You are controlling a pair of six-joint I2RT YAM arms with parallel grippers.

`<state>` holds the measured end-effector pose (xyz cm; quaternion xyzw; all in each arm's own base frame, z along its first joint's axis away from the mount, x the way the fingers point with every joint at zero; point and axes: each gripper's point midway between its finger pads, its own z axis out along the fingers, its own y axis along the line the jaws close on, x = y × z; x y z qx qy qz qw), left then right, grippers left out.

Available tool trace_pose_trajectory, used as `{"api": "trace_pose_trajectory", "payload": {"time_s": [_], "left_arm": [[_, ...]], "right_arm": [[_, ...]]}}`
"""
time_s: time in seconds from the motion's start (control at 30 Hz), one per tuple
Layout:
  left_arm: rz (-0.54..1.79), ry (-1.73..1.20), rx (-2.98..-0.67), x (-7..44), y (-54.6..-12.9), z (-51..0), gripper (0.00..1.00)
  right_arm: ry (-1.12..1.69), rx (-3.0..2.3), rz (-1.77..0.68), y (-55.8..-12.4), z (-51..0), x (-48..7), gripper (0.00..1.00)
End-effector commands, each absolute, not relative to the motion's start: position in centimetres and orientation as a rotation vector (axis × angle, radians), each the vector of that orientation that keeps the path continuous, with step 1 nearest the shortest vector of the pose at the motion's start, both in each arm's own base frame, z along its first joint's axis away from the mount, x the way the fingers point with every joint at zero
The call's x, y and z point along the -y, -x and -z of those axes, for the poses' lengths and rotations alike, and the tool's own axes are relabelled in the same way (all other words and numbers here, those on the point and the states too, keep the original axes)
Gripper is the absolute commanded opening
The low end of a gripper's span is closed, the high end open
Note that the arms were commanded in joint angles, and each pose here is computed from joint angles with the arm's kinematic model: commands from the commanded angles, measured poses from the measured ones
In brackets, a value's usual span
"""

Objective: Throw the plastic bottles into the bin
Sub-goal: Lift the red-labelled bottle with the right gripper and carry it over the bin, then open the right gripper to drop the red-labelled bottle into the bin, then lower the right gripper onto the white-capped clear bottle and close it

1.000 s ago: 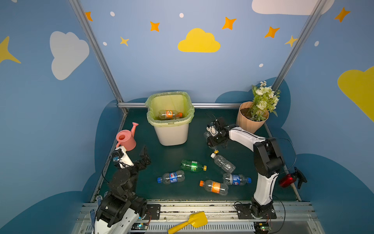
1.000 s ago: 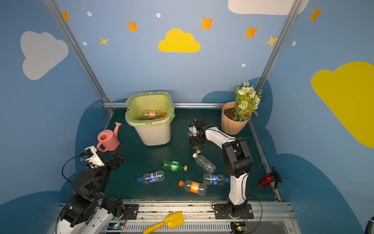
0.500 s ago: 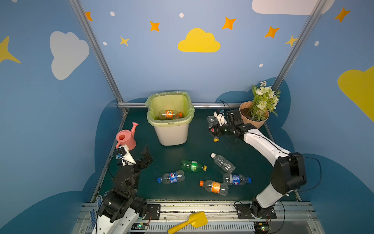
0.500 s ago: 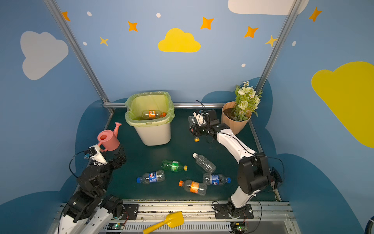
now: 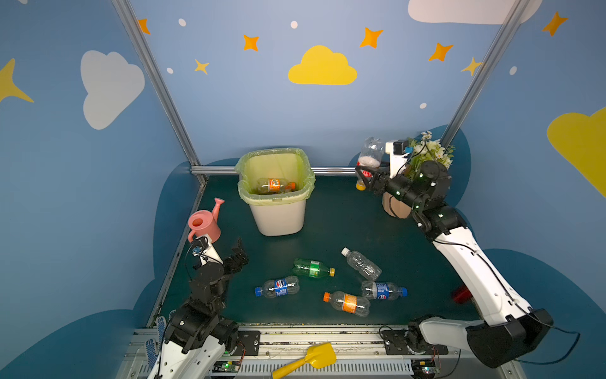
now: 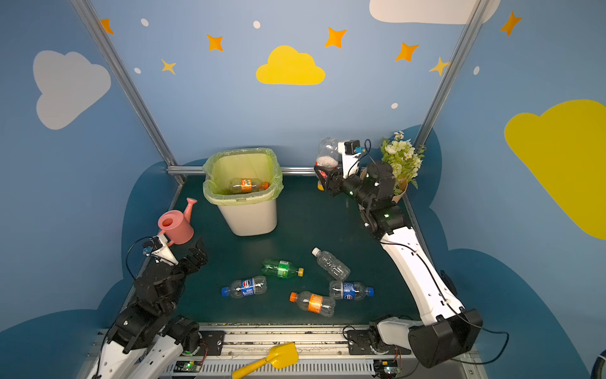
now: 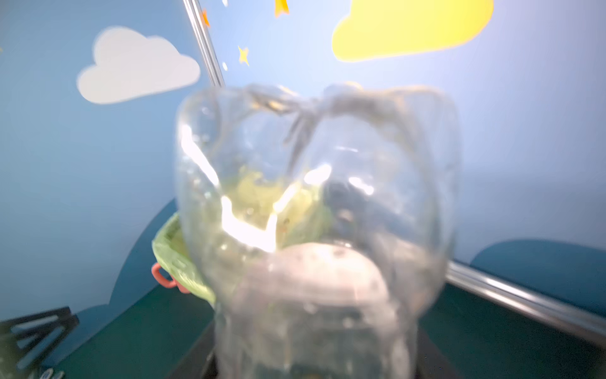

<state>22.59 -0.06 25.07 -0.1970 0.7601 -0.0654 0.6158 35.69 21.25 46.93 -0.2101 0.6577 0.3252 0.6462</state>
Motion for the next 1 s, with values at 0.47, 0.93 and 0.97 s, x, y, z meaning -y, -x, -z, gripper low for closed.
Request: {"api": "trace_pose_trajectory", "payload": {"time_s": [0.47,0.93,0.97], "left_arm": [[0.157,0.464,-1.797,0.6,-23.4,-23.8,1.00],[0.182,0.340,-1.832,2.7,-25.0,-25.3,1.00],[0.186,0.332,-1.837,2.8,-25.0,-25.3,1.00]], "right_arm": [[0.779,-1.539,-1.252,-39.0,-43.9,-41.4,0.88],[0.600,-1.454,-0.696,-35.3,-48.2,-26.3,0.97],[0.590,-1.508,-0.669,-35.3,-46.4,-25.3,0.97]]}}
